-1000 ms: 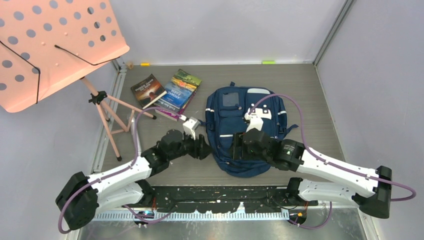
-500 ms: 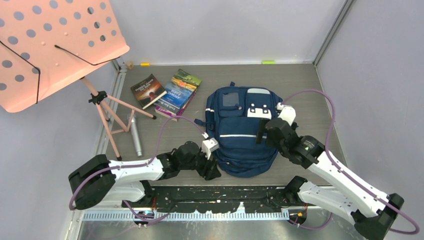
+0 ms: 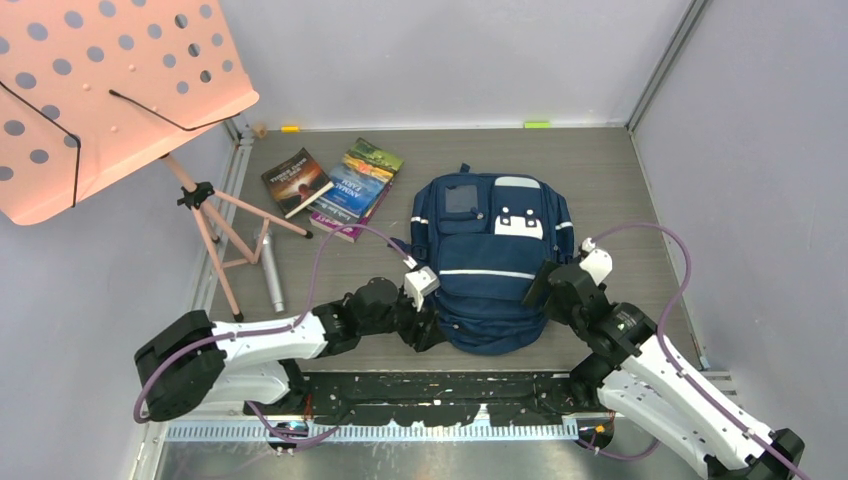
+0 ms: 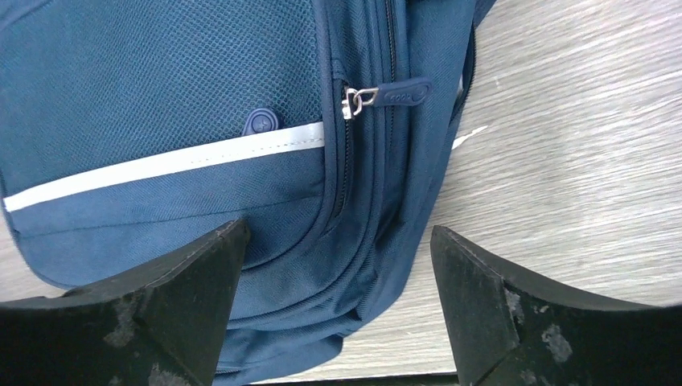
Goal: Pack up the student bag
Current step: Unzip the student bag at the center of the board.
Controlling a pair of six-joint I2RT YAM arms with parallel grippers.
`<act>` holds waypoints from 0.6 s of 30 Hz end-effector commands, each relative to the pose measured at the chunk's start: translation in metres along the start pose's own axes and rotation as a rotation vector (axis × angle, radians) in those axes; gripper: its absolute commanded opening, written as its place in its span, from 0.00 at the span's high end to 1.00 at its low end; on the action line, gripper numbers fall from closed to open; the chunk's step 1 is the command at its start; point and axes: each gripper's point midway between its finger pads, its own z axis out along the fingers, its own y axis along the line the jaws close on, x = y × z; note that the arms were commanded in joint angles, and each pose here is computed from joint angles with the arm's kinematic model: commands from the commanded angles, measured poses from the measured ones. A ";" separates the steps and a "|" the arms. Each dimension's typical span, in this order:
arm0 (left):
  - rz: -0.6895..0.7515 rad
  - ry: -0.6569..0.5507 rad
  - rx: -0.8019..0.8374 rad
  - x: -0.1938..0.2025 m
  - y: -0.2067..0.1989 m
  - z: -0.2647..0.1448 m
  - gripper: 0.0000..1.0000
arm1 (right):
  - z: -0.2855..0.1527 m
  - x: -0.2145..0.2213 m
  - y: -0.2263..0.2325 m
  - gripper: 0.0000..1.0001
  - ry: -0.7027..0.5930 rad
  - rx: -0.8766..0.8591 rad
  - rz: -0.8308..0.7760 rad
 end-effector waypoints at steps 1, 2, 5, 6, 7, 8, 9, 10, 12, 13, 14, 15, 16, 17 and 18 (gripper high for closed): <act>0.038 -0.069 -0.011 -0.017 -0.001 -0.006 0.36 | 0.003 0.009 0.014 0.12 0.013 -0.085 0.175; 0.037 -0.071 -0.016 -0.017 -0.001 -0.008 0.36 | 0.003 0.013 0.011 0.13 0.014 -0.086 0.186; 0.037 -0.083 -0.034 -0.019 0.002 -0.013 0.35 | 0.004 0.019 0.004 0.17 0.014 -0.084 0.231; 0.038 -0.087 -0.040 -0.020 0.002 -0.014 0.34 | 0.003 0.020 0.004 0.19 0.008 -0.097 0.246; 0.039 -0.088 -0.046 -0.020 0.003 -0.016 0.34 | 0.003 0.020 0.004 0.21 0.004 -0.105 0.261; 0.041 -0.088 -0.051 -0.020 0.004 -0.017 0.33 | 0.001 0.018 0.004 0.22 -0.009 -0.124 0.276; 0.042 -0.085 -0.055 -0.020 0.004 -0.018 0.32 | -0.001 0.018 0.005 0.24 -0.014 -0.132 0.289; 0.043 -0.086 -0.058 -0.020 0.005 -0.019 0.32 | -0.003 0.014 0.005 0.25 -0.031 -0.147 0.304; 0.044 -0.086 -0.066 -0.020 0.006 -0.020 0.31 | -0.007 0.011 0.003 0.28 -0.051 -0.157 0.333; 0.044 -0.086 -0.070 -0.019 0.007 -0.020 0.31 | -0.008 0.012 -0.001 0.28 -0.052 -0.147 0.342; 0.043 -0.084 -0.074 -0.019 0.008 -0.020 0.31 | -0.010 0.011 -0.001 0.29 -0.059 -0.157 0.353; 0.043 -0.085 -0.077 -0.019 0.008 -0.020 0.30 | -0.012 0.013 -0.005 0.29 -0.057 -0.153 0.361; 0.043 -0.084 -0.079 -0.018 0.009 -0.020 0.30 | -0.013 0.013 -0.006 0.29 -0.054 -0.151 0.363; 0.042 -0.084 -0.082 -0.018 0.009 -0.020 0.30 | -0.015 0.015 -0.010 0.29 -0.050 -0.145 0.364; 0.041 -0.084 -0.083 -0.018 0.009 -0.020 0.30 | -0.017 0.018 -0.014 0.29 -0.042 -0.132 0.358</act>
